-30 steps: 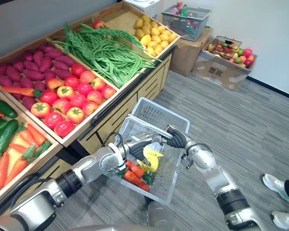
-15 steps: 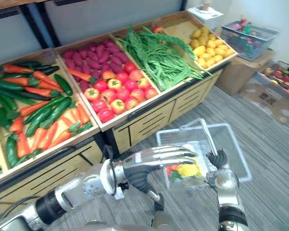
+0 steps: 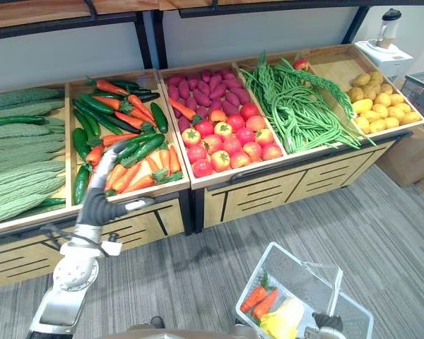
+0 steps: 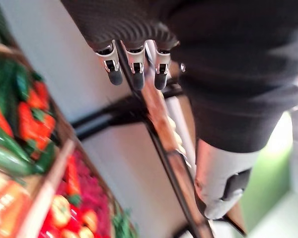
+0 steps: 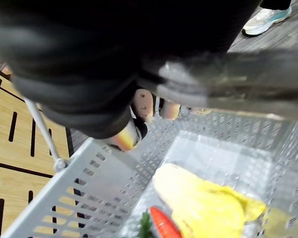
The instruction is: Pick vegetable in the basket
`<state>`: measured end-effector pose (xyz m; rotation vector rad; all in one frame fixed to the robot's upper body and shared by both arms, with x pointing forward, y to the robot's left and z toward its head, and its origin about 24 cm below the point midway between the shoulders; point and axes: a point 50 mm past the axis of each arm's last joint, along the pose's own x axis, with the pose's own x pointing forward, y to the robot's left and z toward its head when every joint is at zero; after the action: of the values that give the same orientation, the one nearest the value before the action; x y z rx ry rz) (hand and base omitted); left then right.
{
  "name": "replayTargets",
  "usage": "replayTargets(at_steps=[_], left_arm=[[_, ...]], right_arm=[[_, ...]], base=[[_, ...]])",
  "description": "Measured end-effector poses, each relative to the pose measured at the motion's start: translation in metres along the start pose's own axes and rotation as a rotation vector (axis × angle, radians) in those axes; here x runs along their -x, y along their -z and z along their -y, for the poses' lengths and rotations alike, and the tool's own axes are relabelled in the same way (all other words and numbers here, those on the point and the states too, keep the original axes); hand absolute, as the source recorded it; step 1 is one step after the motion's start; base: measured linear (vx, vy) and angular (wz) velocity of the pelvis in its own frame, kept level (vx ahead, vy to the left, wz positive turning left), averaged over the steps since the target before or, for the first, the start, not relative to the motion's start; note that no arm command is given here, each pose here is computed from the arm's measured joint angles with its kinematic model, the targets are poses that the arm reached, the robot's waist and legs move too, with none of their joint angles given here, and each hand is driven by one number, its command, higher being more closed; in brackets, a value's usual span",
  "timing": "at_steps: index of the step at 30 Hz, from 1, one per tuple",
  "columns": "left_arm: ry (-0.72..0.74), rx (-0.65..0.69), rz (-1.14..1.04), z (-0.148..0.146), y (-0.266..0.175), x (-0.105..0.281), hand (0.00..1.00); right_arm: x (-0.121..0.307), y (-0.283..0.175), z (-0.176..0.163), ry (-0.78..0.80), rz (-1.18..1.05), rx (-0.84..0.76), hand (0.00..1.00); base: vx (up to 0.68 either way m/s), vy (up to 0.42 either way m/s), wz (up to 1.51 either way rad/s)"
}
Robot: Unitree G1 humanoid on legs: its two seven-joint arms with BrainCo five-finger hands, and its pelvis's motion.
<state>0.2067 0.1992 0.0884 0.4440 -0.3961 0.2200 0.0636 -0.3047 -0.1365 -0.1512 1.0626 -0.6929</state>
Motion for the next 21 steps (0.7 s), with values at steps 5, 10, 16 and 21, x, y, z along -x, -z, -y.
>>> replayTargets(at_steps=[5,10,16,21], left_arm=[[-0.207,-0.073,-0.3,-0.028,0.055,0.026,0.0],[-0.383,-0.143,-0.696,-0.045,0.111,0.084,0.0],[-0.542,-0.076,-1.154,-0.048,0.153,0.175,0.0],[-0.567,0.002,-1.498,-0.029,0.163,0.244,0.0]], right_arm=[[0.005,0.013,-0.007,-0.008,-0.027,-0.01,1.0],[0.012,0.02,-0.025,-0.017,-0.04,-0.088,1.0],[0.018,0.028,-0.031,-0.011,-0.049,-0.101,1.0],[0.017,0.028,-0.032,-0.009,-0.058,-0.113,1.0]], base=[[-0.01,0.003,0.36],[-0.01,-0.001,0.2],[0.01,-0.001,-0.02],[0.06,0.005,-0.08]])
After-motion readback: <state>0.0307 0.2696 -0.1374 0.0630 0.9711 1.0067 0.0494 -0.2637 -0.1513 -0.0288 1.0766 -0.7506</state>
